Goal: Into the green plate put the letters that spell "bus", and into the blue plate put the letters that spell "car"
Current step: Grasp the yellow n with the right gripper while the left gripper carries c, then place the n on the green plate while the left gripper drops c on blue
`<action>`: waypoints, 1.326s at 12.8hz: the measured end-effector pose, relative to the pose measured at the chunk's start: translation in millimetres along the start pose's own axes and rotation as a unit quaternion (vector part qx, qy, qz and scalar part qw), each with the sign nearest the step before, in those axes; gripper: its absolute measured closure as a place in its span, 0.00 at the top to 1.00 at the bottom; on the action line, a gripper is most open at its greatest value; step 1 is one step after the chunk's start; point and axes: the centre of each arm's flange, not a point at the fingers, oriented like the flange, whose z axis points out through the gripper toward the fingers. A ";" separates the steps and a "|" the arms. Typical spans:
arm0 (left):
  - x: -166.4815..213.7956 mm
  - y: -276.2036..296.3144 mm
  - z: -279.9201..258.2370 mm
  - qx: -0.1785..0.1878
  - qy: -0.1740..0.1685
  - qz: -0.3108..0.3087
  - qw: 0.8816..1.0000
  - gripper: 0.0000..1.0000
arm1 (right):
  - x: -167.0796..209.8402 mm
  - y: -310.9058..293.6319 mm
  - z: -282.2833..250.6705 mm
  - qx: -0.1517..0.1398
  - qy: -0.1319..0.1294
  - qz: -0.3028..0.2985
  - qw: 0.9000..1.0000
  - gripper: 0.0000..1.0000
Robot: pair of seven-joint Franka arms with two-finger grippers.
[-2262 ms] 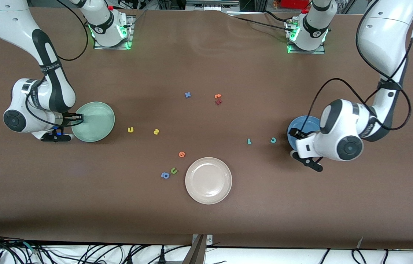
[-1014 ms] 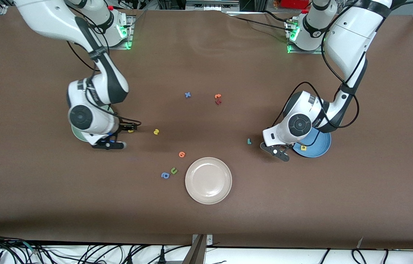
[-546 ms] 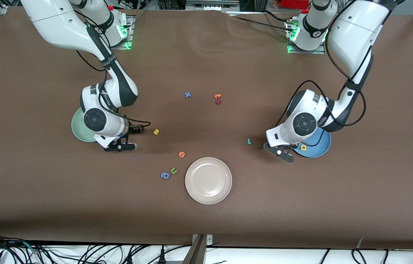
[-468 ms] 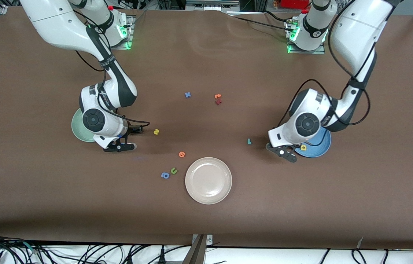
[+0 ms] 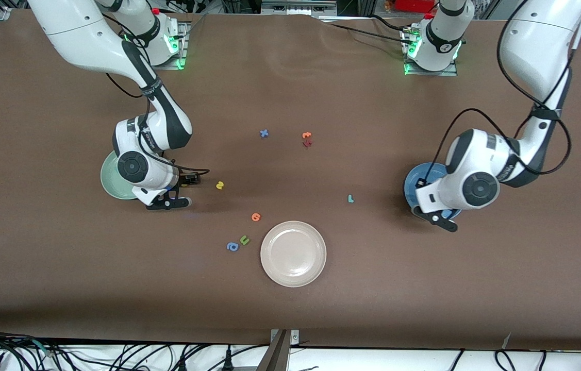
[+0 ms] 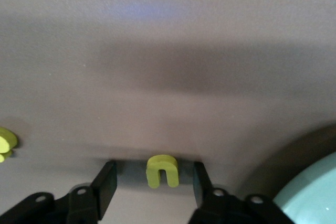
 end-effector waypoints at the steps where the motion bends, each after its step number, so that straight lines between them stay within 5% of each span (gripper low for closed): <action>1: 1.2 4.4 -0.8 -0.001 0.001 0.002 1.000 0.62 | 0.2 0.4 -0.9 0.000 0.001 0.000 1.000 0.62; 4: 14.5 56.9 -12.2 -0.008 0.012 -0.012 1.000 0.93 | 0.4 1.7 -6.2 0.000 0.004 0.001 1.000 0.25; 5: 19.9 78.9 -19.3 -0.010 0.019 -0.031 0.999 1.00 | 0.5 2.7 -5.8 0.000 0.003 0.002 1.000 0.26; 9: 45.5 158.1 -45.5 -0.006 0.049 -0.092 0.995 1.00 | 0.0 17.4 -16.9 -0.007 -0.011 0.015 1.000 0.26; 14: 93.8 226.2 -30.0 -0.031 0.075 -0.165 0.983 1.00 | -17.8 103.3 -103.9 -0.026 -0.056 0.075 0.995 0.26; 17: 108.2 217.2 -5.8 -0.028 0.088 -0.171 0.981 0.93 | -39.3 154.9 -65.7 -0.028 -0.097 0.084 0.991 0.26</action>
